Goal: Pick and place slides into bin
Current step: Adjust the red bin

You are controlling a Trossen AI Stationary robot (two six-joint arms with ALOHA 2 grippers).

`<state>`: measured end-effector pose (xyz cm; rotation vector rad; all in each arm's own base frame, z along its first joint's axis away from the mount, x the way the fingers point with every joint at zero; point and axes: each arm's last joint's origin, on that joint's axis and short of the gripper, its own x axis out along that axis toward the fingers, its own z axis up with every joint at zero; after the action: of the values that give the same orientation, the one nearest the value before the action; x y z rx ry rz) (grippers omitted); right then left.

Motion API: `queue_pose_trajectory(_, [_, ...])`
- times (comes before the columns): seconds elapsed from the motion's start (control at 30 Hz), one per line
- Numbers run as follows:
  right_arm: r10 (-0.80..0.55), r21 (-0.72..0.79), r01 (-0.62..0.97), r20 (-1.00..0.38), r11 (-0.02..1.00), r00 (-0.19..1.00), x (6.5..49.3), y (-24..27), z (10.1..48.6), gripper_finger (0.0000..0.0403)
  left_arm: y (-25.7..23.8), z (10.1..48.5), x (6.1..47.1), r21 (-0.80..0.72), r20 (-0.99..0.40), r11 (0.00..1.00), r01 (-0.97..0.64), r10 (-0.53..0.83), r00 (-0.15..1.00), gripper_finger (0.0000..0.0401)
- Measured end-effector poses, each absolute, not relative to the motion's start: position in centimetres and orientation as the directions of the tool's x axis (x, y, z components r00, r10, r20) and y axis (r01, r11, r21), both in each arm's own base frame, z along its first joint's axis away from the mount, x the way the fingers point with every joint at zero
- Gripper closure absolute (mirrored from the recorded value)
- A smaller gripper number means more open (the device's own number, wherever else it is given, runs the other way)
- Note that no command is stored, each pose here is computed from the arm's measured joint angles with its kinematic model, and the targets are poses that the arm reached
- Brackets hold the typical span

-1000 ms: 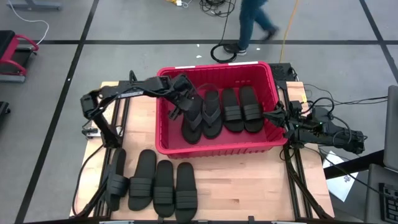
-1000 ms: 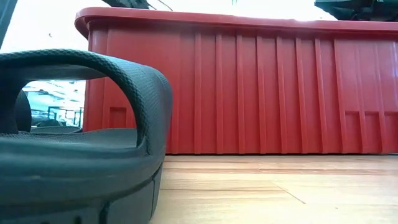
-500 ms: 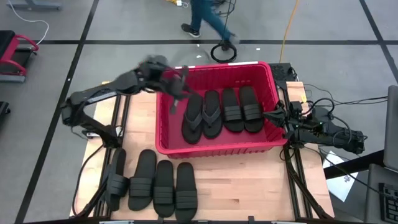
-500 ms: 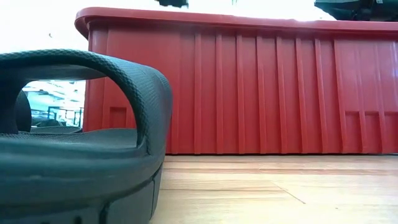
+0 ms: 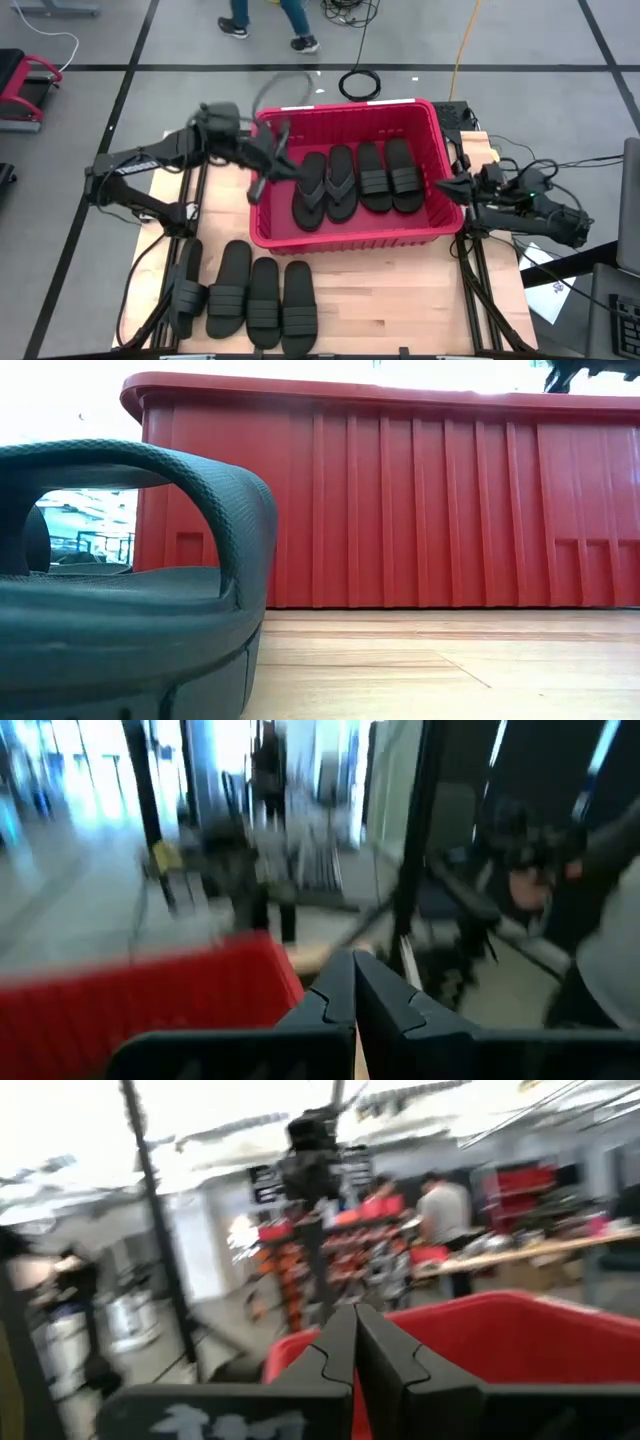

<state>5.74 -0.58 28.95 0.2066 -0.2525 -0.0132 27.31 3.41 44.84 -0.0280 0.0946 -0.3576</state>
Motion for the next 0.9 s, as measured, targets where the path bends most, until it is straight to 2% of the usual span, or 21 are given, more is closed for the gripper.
queue_pose_trajectory(0.23, [0.183, 0.274, -0.214, 0.136, 0.937, 0.974, 4.1, 0.3, 30.5, 0.0403, -3.0, 41.7, 28.6, -0.097, -0.332, 0.927, 0.363, -0.374, 0.866, 0.0401])
queue_pose_trajectory(0.33, [0.322, 0.326, -0.338, 0.104, 0.883, 0.941, 3.8, 0.8, 30.7, 0.0403, -5.1, 40.3, 28.4, -0.167, -0.445, 0.908, 0.384, -0.417, 0.792, 0.0401])
queue_pose_trajectory(0.5, [0.471, 0.491, -0.424, 0.031, 0.761, 0.882, 4.2, 1.1, 30.2, 0.0403, -7.8, 38.0, 27.6, -0.246, -0.613, 0.888, 0.390, -0.454, 0.646, 0.0401])
queue_pose_trajectory(0.6, [0.504, 0.550, -0.431, 0.021, 0.715, 0.863, 4.5, 1.1, 30.2, 0.0403, -8.8, 37.5, 27.6, -0.272, -0.642, 0.876, 0.400, -0.474, 0.603, 0.0401])
queue_pose_trajectory(0.7, [0.508, 0.581, -0.417, 0.007, 0.699, 0.861, 4.7, 1.1, 30.1, 0.0403, -9.5, 36.1, 27.1, -0.266, -0.725, 0.900, 0.346, -0.424, 0.543, 0.0401])
queue_pose_trajectory(0.83, [0.437, 0.602, -0.351, 0.003, 0.717, 0.899, 4.8, 0.9, 30.1, 0.0403, -9.4, 33.4, 26.6, -0.274, -0.822, 0.922, 0.272, -0.371, 0.431, 0.0401])
queue_pose_trajectory(0.9, [0.411, 0.606, -0.328, 0.001, 0.725, 0.911, 4.9, 0.8, 30.1, 0.0403, -9.2, 32.0, 26.5, -0.240, -0.850, 0.940, 0.242, -0.324, 0.415, 0.0401])
